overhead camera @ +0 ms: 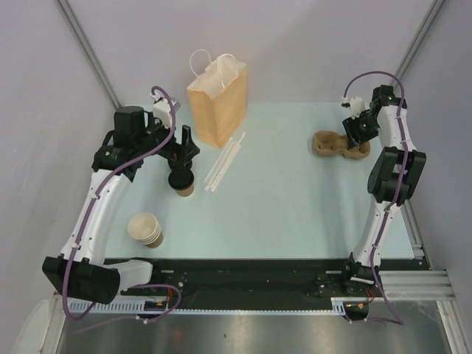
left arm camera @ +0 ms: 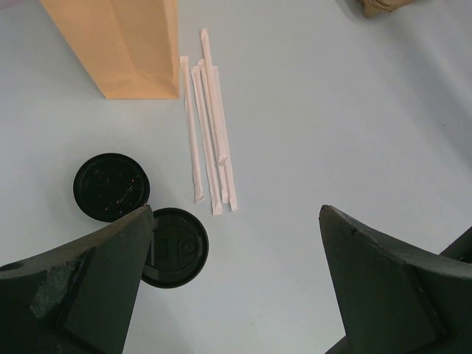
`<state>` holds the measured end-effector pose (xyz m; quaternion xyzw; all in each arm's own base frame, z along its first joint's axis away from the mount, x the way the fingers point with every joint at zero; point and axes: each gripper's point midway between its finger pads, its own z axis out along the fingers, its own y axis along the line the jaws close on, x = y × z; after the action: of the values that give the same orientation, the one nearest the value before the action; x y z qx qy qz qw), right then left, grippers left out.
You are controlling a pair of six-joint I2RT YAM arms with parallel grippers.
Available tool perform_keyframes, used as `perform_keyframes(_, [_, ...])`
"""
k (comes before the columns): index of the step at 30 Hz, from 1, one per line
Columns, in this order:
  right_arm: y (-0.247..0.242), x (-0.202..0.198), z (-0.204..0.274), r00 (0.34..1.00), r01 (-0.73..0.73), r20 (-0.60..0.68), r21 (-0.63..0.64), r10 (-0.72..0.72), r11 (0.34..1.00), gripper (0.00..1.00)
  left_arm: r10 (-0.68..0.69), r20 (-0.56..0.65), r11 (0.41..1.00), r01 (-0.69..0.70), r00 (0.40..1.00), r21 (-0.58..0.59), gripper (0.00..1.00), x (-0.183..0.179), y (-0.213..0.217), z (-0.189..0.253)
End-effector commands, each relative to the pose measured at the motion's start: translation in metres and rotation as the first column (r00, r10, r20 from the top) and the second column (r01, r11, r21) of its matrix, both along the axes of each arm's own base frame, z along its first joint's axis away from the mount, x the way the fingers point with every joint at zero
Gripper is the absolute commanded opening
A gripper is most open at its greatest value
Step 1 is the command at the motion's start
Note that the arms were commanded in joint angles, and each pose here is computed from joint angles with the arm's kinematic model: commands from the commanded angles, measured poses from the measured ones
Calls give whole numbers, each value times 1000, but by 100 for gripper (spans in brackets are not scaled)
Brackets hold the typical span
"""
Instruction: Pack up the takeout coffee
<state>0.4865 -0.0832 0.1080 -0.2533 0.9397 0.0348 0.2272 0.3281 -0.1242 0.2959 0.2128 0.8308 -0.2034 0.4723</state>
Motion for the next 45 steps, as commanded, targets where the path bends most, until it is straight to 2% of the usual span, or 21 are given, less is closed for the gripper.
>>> perform_keyframes(1, [13,3,3,1000,-18,-6,55,18,998,50,-7,7,1000,7,1000,-20,100,0,-2,3])
perform_keyframes(15, [23,10,-18,999,-13,-35,55,15,998,44,-4,-18,1000,4,1000,-20,99,0,-2,-4])
perform_keyframes(24, [25,13,-14,1000,-13,-15,64,14,998,36,-3,-23,1000,2,1000,-22,99,-1,-2,-6])
perform_keyframes(27, [23,13,-14,1000,-9,-16,63,10,998,29,-4,-26,1000,4,1000,-25,99,-1,-3,-7])
perform_keyframes(35, [23,14,-9,1000,-10,-4,75,10,997,19,-6,-30,1000,5,1000,-27,100,-1,-3,-7])
perform_keyframes(36, [24,14,-6,1000,-11,2,77,11,997,11,-6,-30,1000,5,1000,-27,100,-1,-3,-7])
perform_keyframes(38, [26,12,-2,1000,-14,4,81,13,997,2,-7,-32,1000,6,999,-25,99,-1,-3,-8])
perform_keyframes(45, [26,9,13,999,-15,31,82,13,997,0,-7,-42,1000,5,999,-31,100,-2,-4,-11])
